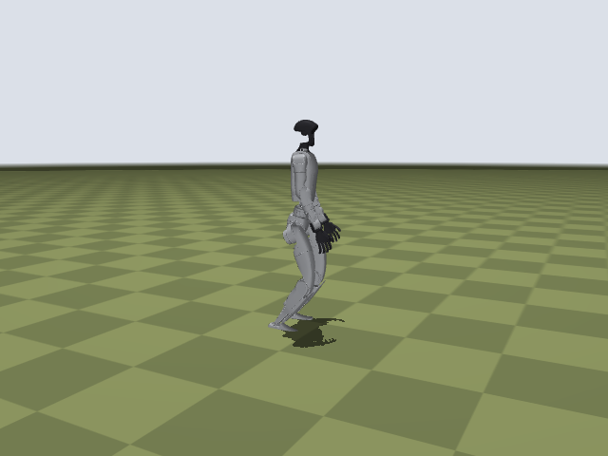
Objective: Run
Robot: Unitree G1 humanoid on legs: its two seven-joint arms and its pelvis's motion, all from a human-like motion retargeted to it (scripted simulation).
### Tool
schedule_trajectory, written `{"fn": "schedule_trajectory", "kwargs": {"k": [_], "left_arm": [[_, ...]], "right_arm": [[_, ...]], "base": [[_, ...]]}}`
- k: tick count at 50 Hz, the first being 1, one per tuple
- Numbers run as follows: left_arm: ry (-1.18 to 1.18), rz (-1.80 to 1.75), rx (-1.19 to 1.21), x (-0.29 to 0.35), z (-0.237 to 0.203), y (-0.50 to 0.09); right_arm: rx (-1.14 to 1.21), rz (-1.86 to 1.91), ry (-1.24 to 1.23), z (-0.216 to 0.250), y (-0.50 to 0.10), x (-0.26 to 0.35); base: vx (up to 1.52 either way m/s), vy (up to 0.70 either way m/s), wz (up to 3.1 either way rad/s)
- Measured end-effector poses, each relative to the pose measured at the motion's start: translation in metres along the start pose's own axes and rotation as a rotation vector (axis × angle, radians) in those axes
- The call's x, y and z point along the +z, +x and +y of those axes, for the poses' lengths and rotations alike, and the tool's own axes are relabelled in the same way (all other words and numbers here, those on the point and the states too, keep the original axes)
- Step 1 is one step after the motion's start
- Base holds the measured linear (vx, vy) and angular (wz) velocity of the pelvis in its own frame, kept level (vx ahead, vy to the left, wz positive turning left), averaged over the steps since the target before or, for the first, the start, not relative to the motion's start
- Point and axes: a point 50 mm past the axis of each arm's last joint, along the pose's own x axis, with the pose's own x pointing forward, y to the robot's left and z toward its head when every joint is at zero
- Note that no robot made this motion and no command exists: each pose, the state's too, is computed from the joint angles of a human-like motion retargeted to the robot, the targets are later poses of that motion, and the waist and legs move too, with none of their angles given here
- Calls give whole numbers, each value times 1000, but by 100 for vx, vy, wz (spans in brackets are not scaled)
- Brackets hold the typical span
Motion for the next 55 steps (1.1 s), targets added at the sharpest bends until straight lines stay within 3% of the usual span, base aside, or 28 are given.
{"fn": "schedule_trajectory", "kwargs": {"k": [8,17,33,37,41,48,52,55], "left_arm": [[29,25,10,-7,2,-2],[33,8,42,-5,9,-4],[36,-54,20,-9,-20,-13],[28,-126,50,13,-29,-6],[0,-335,60,74,-27,0],[-130,-726,-103,156,-50,-35],[-145,-753,-163,155,-65,-45],[-124,-656,-78,129,-59,-38]], "right_arm": [[-37,30,19,-1,-1,-9],[-75,-100,-21,-13,2,26],[-140,-287,-84,-28,-9,55],[-179,-237,-13,-23,-13,26],[-174,-212,44,-19,-22,-1],[-201,-155,56,-18,-46,-44],[-300,-233,84,-24,-47,-26],[-441,-401,78,-49,-42,30]], "base": [[5,-3,36],[8,-3,37],[15,9,15],[49,11,118],[78,3,151],[100,-4,-7],[89,0,-7],[85,4,-123]]}}
